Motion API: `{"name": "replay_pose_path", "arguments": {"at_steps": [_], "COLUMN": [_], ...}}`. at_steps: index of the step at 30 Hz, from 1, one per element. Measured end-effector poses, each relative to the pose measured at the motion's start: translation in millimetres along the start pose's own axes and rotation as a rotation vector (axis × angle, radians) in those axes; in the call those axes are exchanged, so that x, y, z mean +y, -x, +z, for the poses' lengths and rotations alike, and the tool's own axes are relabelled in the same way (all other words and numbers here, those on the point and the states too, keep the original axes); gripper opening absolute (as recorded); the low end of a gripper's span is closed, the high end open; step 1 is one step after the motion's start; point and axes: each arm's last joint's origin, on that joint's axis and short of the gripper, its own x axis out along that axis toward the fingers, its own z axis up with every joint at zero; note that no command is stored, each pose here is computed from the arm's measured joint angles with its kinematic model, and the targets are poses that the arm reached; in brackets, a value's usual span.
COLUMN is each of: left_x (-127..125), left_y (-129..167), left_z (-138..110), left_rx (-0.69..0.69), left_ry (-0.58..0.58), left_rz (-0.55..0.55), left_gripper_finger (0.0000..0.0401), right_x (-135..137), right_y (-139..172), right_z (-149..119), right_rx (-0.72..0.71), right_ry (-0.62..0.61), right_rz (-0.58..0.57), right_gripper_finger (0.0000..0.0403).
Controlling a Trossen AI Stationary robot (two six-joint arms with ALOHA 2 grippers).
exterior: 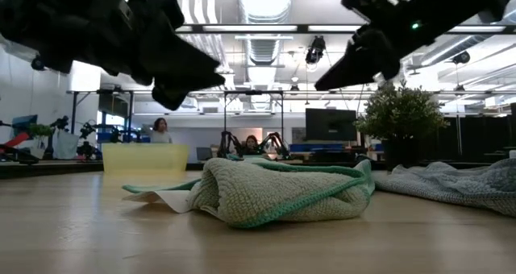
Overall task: Roll microfiber towels into tight, uniform cylinder then place into a basket
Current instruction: Fold the green towel
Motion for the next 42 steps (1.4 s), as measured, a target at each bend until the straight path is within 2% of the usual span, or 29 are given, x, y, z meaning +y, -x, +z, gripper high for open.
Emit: {"name": "replay_pose_path", "arguments": {"at_steps": [4, 10, 22, 26, 32, 36, 42], "left_x": [-1.6, -3.5, -9.6, -9.7, -10.4, -10.6, -10.5], "left_y": [6.1, 12.9, 13.4, 13.4, 12.4, 12.3, 12.3], "left_z": [3.7, 8.2, 7.6, 7.5, 10.6, 11.2, 11.1], "left_rx": [-0.013, -0.068, -0.067, -0.066, -0.074, -0.075, -0.074], "left_ry": [-0.008, 0.006, 0.001, -0.007, -0.047, -0.048, -0.048], "left_rz": [0.096, 0.174, 0.158, 0.158, 0.16, 0.16, 0.161], "left_gripper_finger": [0.0134, 0.0134, 0.0134, 0.0134, 0.0134, 0.0134, 0.0134], "right_x": [-6.3, -9.7, -36.1, -42.0, -51.4, -56.0, -58.1], "right_y": [-17.6, -52.2, -115.7, -125.8, -133.4, -134.7, -136.6], "right_z": [-6.9, -21.1, -38.0, -42.8, -48.1, -48.1, -48.8], "right_rx": [0.035, 0.053, 0.114, 0.117, 0.107, 0.101, 0.09], "right_ry": [0.008, 0.038, -0.029, -0.026, -0.069, -0.082, -0.112], "right_rz": [-0.046, -0.06, -0.052, -0.063, 0.009, 0.001, 0.033], "right_gripper_finger": [0.0175, 0.0176, 0.0176, 0.0176, 0.0176, 0.0176, 0.02]}}
